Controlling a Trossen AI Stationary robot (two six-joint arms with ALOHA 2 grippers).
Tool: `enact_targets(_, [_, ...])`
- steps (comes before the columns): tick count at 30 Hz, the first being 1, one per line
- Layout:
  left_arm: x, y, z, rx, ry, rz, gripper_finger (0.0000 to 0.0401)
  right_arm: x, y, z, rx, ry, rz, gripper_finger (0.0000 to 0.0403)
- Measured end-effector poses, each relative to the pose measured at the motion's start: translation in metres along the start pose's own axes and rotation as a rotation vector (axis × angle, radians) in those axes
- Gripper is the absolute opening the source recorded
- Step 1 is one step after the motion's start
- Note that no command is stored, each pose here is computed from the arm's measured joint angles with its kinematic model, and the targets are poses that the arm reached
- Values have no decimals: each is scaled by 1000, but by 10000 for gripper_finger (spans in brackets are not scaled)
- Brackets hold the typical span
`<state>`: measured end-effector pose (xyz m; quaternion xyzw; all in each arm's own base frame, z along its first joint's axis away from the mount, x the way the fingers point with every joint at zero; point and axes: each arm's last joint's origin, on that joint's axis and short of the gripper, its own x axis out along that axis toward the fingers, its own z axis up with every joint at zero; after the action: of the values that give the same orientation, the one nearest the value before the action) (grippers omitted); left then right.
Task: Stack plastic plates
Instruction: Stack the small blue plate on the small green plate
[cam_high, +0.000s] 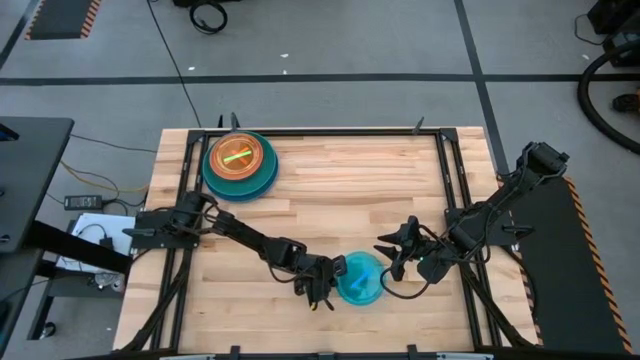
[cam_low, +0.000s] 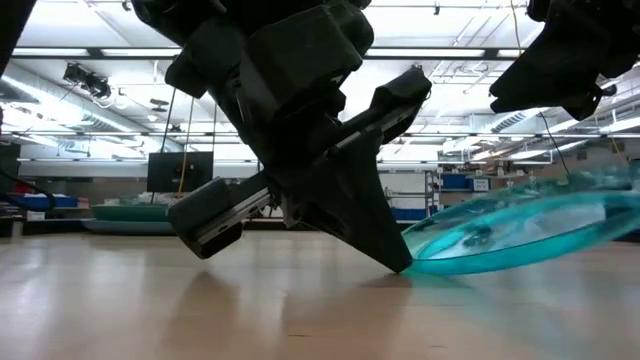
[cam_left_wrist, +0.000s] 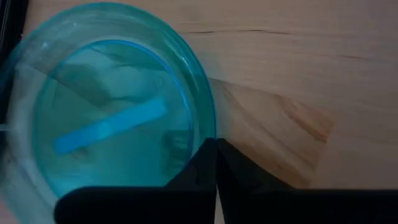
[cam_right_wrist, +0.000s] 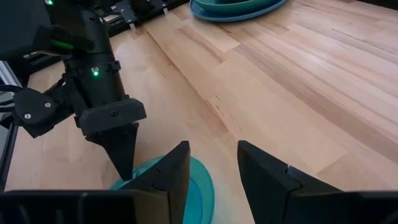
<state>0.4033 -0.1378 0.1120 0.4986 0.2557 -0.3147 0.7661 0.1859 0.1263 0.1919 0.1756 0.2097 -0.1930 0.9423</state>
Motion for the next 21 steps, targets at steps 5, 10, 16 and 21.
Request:
enact_targets(5, [-5,-2,7,10,3,1,6,0,0,0,0,15,10,145])
enact_targets(10, [-17,1,18,17,55,48,3,0,0,-1,-7,18,7,145])
enact_targets(16, [-37,11,22,-65,106,89,2,0,0,-1,-10,19,5,145])
enact_targets(21, [-52,15,22,-78,177,102,1,0,-1,-1,-19,19,4,145])
